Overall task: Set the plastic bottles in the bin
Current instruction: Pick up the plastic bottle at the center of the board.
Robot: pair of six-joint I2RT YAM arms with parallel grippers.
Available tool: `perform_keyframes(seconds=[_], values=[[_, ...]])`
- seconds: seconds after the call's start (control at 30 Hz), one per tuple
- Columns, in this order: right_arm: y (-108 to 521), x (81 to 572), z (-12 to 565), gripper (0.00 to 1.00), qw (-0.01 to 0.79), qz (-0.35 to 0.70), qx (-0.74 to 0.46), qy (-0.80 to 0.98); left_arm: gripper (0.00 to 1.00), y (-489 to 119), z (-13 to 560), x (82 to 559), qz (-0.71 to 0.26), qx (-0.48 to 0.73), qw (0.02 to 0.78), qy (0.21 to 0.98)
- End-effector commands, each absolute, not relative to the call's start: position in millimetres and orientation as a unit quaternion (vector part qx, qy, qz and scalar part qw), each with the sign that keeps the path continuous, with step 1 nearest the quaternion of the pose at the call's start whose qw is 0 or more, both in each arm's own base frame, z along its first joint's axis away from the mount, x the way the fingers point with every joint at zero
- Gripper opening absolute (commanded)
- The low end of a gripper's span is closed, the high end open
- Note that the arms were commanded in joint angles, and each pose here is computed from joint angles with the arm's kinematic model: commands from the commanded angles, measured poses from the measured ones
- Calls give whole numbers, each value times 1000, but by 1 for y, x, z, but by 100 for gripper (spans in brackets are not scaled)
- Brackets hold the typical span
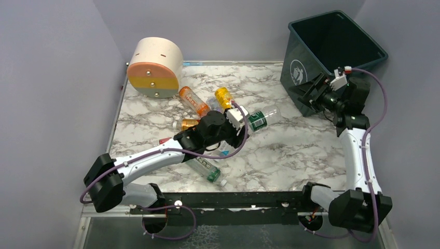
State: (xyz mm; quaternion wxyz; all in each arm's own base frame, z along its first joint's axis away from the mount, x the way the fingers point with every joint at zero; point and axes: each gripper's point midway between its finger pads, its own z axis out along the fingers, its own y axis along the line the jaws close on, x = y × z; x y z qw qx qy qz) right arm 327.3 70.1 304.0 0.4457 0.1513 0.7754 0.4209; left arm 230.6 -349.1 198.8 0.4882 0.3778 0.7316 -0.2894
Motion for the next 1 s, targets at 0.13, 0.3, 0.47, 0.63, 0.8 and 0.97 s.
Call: perform_keyframes(seconds=[0.13,0.3,0.47,0.63,0.8,0.97], values=[[125,337,297,99,407,463,88,783,62,-329,235,231,-276,359,519,724],[150,341,289,100,395,463,76,790,62,-324,247,229,-279,354,529,718],[162,339,279,99,384,461,71,797,62,-318,258,228,-278,350,539,714],[173,334,276,100,371,477,61,794,62,-315,260,232,-267,349,544,715],[185,326,273,99,347,505,51,789,62,-314,256,237,-263,347,545,717],[190,322,268,100,336,512,47,789,62,-312,257,240,-270,341,550,713]])
